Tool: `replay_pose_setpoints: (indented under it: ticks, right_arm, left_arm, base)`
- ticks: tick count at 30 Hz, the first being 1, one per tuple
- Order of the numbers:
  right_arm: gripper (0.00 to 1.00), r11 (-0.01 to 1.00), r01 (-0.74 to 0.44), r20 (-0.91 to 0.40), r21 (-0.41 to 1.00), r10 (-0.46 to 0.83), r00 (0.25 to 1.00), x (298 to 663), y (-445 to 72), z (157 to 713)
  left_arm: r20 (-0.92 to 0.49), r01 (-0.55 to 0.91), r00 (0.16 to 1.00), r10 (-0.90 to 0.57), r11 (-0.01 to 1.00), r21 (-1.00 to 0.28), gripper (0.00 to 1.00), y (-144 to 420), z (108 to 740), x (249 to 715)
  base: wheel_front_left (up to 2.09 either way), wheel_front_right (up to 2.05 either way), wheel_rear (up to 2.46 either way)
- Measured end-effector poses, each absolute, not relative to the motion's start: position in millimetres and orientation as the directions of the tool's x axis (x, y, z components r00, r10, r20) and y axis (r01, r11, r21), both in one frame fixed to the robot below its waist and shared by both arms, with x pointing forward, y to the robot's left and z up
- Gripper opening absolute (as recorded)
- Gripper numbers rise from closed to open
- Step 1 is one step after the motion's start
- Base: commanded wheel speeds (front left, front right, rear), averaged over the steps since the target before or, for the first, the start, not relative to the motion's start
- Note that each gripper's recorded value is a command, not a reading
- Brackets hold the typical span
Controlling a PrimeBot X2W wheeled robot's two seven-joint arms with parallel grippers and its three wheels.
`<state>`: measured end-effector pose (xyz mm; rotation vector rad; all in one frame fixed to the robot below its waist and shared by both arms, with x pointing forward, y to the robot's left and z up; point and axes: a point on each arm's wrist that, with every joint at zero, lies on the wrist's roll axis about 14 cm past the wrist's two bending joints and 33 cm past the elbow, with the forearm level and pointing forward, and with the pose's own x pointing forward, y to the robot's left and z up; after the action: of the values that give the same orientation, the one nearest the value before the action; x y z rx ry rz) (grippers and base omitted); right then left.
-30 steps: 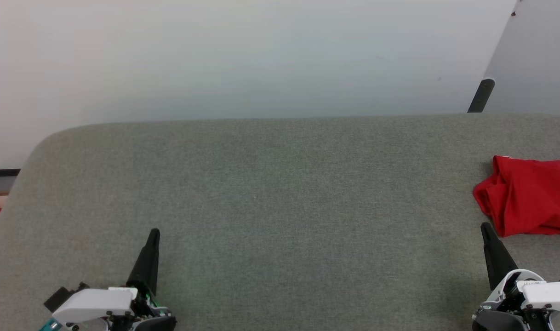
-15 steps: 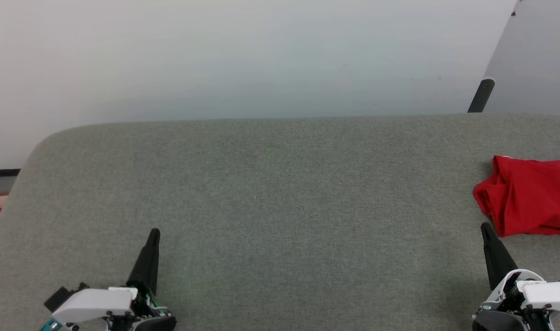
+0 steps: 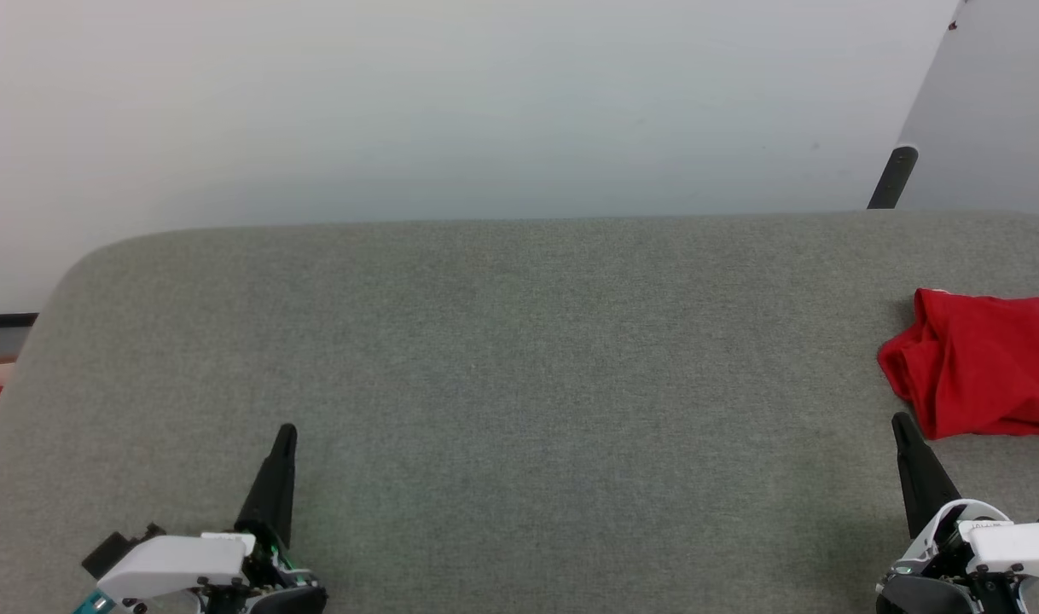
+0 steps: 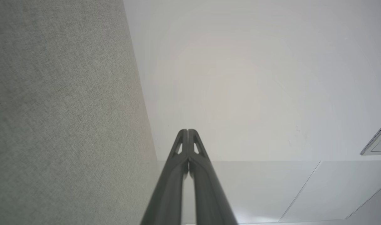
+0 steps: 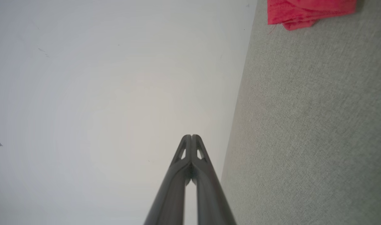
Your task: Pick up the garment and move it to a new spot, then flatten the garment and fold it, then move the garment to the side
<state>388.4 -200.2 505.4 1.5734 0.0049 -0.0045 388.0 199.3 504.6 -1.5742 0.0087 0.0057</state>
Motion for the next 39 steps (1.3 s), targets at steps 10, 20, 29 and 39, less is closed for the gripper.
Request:
replay_pose_setpoints:
  ticks: [10,20,29,39]
  right_arm:
    - [0.0,-0.003,0.006,-0.006,1.0,0.0,1.0,388.4,-200.2,505.4]
    - [0.0,-0.003,0.006,-0.006,1.0,0.0,1.0,388.4,-200.2,505.4]
    - [0.0,-0.003,0.006,-0.006,1.0,0.0,1.0,388.4,-200.2,505.4]
    - [0.0,-0.003,0.006,-0.006,1.0,0.0,1.0,388.4,-200.2,505.4]
  left_arm:
    - [-0.009,-0.009,1.0,-0.002,-0.003,-1.0,0.0,199.3,504.7,388.0]
    - [-0.009,-0.009,1.0,-0.002,-0.003,-1.0,0.0,199.3,504.7,388.0]
    - [-0.009,-0.009,1.0,-0.002,-0.003,-1.0,0.0,199.3,504.7,388.0]
    - [-0.009,-0.009,1.0,-0.002,-0.003,-1.0,0.0,199.3,504.7,388.0]
  base:
    - [0.0,0.0,0.0]
    - [0.0,0.0,0.0]
    - [0.0,0.0,0.0]
    - [0.0,0.0,0.0]
